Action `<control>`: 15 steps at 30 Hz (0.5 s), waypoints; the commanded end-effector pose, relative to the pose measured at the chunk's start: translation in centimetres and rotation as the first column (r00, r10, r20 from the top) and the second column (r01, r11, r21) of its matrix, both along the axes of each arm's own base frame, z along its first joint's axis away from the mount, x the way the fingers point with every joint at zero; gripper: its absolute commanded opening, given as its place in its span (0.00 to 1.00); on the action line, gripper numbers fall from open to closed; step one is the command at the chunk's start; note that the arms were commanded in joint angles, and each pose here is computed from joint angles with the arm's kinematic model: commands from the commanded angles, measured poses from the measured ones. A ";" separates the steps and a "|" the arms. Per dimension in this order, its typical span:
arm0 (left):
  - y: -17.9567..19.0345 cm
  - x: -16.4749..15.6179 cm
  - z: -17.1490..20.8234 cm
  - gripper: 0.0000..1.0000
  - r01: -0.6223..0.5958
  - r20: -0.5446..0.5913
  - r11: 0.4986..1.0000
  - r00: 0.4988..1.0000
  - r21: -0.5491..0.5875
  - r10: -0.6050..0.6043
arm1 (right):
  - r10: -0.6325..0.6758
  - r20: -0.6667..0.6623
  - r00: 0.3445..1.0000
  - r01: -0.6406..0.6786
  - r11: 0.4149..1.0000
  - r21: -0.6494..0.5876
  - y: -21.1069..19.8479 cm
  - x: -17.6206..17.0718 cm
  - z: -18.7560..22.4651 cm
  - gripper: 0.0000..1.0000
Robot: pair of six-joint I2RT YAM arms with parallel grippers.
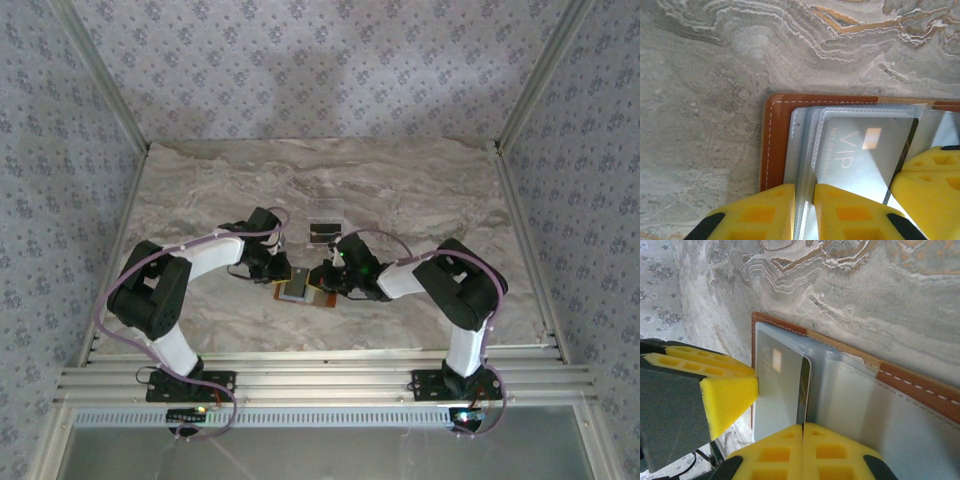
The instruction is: Take the credit cards out of the card holder
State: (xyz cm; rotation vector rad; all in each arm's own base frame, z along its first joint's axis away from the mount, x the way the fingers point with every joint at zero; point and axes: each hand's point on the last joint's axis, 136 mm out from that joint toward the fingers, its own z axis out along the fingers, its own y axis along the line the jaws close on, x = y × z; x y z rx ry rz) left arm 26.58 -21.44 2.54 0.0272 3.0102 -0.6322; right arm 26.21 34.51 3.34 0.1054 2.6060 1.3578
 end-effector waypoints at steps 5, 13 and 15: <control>3.2 -2.9 -3.6 0.19 -0.005 -0.117 0.987 0.993 0.160 0.024 | -0.023 0.000 1.000 0.023 0.998 -0.050 -1.7 -0.3 0.0 0.00; 3.4 -2.7 -3.4 0.19 -0.015 -0.112 0.986 0.993 0.165 0.034 | -0.047 -0.030 0.998 0.043 0.994 -0.104 -2.8 -0.7 -0.9 0.00; 3.4 -2.7 -3.3 0.19 -0.015 -0.111 0.987 0.993 0.163 0.034 | -0.050 -0.033 0.998 0.046 0.993 -0.106 -2.8 -0.7 -1.0 0.00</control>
